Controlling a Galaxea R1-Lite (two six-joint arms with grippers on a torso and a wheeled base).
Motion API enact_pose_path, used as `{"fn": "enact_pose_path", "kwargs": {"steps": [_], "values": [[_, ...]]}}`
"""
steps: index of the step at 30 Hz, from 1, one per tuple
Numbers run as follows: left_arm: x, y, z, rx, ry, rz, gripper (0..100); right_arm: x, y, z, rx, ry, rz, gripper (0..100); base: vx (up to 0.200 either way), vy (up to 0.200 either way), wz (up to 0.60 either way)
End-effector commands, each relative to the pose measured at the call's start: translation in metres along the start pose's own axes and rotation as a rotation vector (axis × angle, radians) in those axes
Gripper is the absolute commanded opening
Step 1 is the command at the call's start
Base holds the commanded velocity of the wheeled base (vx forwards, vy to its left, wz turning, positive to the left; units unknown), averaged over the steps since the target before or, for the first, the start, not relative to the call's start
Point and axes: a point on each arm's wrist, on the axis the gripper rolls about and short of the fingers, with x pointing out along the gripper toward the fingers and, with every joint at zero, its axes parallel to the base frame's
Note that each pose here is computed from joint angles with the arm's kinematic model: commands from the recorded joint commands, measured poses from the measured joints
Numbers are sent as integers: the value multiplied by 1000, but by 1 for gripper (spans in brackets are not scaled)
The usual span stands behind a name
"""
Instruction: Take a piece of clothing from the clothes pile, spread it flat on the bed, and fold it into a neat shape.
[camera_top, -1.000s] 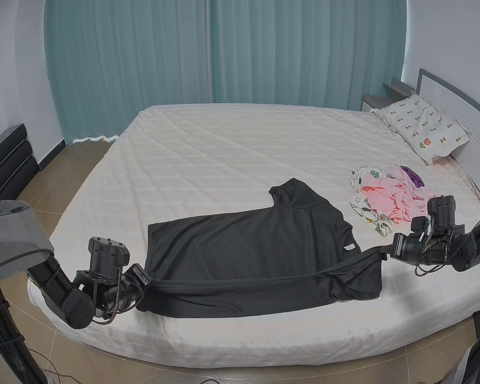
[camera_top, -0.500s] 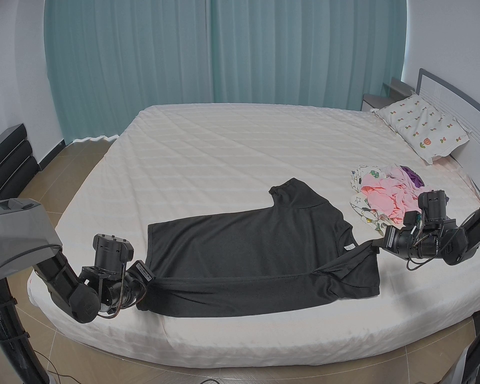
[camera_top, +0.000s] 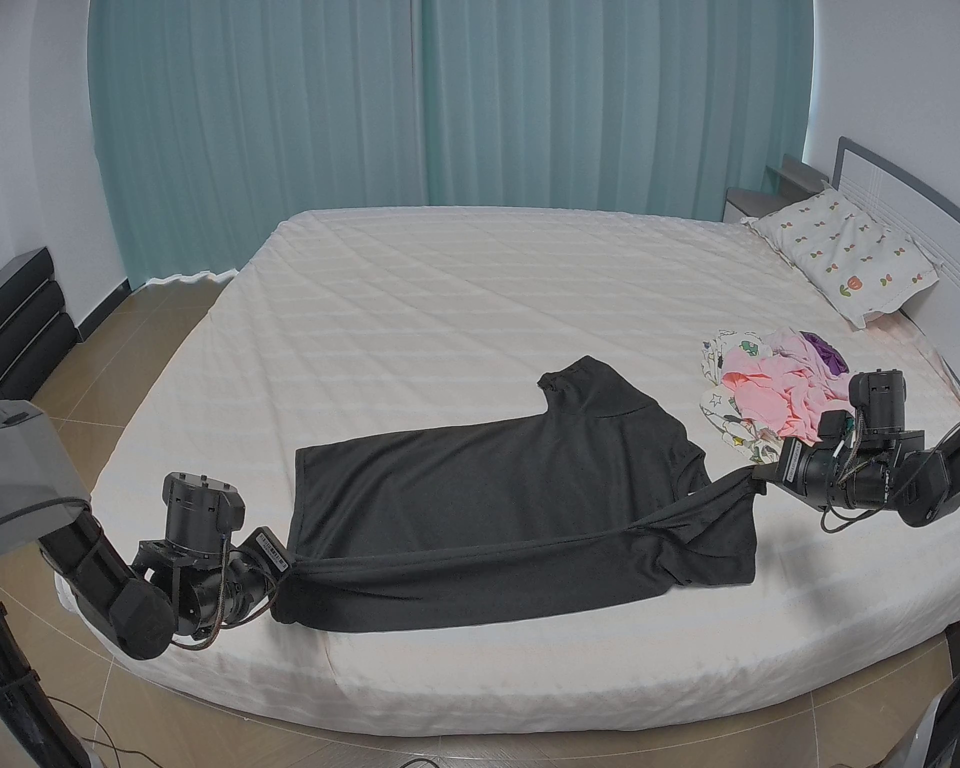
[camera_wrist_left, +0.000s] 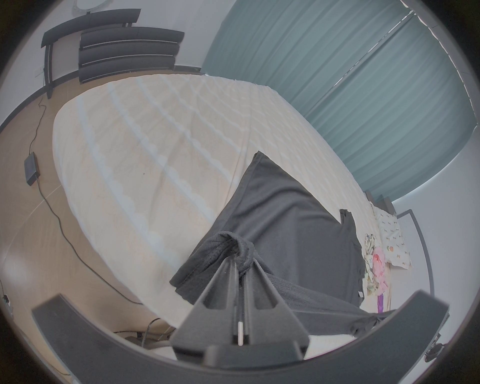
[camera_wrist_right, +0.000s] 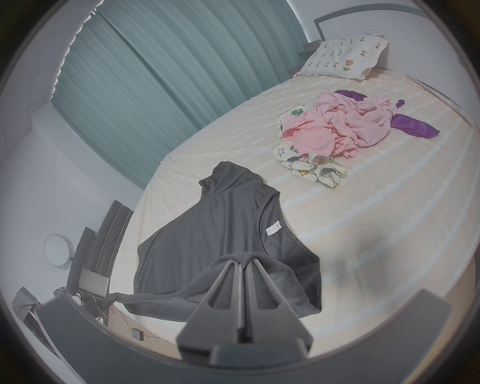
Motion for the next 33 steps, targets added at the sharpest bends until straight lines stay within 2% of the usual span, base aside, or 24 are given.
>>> {"fn": "enact_pose_path", "kwargs": {"steps": [1, 5, 17, 33], "values": [[-23, 2, -1, 1, 21, -52, 0, -14, 5, 2, -9, -29, 13, 0, 0, 0, 0], [-36, 4, -2, 0, 57, -99, 0, -21, 5, -2, -8, -26, 12, 0, 0, 0, 0], [-35, 5, 4, -12, 39, -100, 0, -30, 6, -2, -14, -38, 15, 0, 0, 0, 0], [8, 0, 7, -23, 54, -54, 0, 11, 1, 2, -9, 8, 1, 0, 0, 0, 0]]}}
